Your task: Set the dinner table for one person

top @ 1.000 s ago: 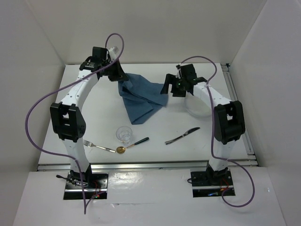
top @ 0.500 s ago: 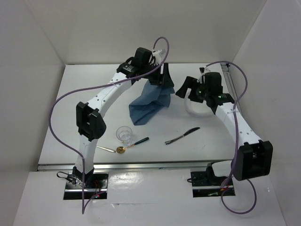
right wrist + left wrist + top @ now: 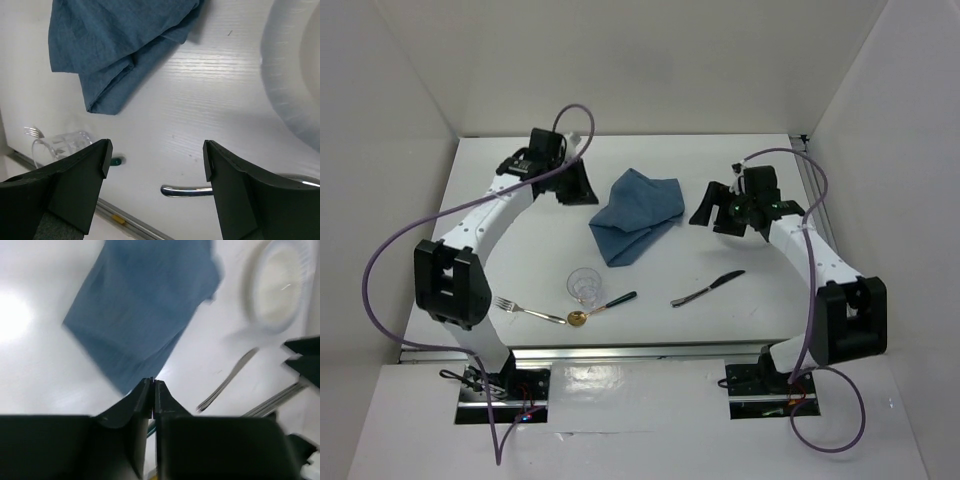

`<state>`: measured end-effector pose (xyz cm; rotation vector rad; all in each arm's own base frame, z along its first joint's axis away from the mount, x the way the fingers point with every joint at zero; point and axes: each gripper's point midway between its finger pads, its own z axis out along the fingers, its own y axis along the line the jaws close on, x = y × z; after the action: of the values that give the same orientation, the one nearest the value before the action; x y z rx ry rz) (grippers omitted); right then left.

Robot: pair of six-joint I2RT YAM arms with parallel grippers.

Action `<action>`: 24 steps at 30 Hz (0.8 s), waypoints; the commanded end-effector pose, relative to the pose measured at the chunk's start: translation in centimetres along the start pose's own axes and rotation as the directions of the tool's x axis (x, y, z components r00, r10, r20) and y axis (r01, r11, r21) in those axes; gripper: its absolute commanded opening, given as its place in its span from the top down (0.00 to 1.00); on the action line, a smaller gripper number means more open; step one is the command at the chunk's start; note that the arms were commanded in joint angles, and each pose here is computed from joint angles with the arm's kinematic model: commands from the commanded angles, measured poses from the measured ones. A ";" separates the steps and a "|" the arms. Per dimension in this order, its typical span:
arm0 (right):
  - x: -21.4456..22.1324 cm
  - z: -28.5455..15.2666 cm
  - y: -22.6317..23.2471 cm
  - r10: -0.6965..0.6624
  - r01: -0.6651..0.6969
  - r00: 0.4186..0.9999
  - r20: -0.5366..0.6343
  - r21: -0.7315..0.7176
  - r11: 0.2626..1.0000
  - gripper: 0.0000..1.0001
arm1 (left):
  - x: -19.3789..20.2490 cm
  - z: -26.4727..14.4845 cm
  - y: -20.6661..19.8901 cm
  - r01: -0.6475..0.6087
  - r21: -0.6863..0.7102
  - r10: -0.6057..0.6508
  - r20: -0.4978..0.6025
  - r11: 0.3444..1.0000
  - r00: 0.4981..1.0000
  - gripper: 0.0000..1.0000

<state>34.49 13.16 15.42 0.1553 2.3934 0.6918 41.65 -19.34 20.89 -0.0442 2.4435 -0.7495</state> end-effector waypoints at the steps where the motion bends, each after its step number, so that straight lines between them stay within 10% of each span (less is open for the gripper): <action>1: -0.7 1.4 2.5 0.074 -0.076 0.997 -0.037 -0.081 0.994 0.16 | 4.4 0.8 2.8 0.087 -0.085 -0.091 -0.041 0.993 0.995 0.71; 3: -1.4 4.0 2.9 0.106 -0.108 0.994 -0.027 -0.083 0.991 0.20 | 7.2 1.2 3.9 0.111 -0.062 -0.115 -0.064 0.992 0.991 0.34; 5: -2.3 6.9 3.0 0.183 -0.187 0.982 -0.049 -0.089 0.978 0.26 | 8.4 1.9 4.1 0.137 -0.012 -0.137 -0.086 0.991 0.987 0.18; 13: -5.1 13.3 2.9 0.241 -0.248 0.967 -0.079 -0.111 0.962 0.28 | 11.0 3.9 5.8 0.182 -0.032 -0.185 -0.182 0.983 0.966 0.20; 17: -4.7 16.2 1.8 0.259 -0.270 0.958 -0.125 -0.082 0.959 0.19 | 12.6 5.7 5.5 0.174 0.004 -0.168 -0.235 0.985 0.957 0.00; 24: -5.4 17.9 1.4 0.261 -0.271 0.957 -0.123 -0.072 0.960 0.34 | 13.5 8.6 6.9 0.215 -0.041 -0.218 -0.254 0.976 0.942 0.17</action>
<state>47.81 20.11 5.91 0.4446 2.5209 0.9256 34.68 -19.61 3.96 -0.2389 2.7792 -0.8360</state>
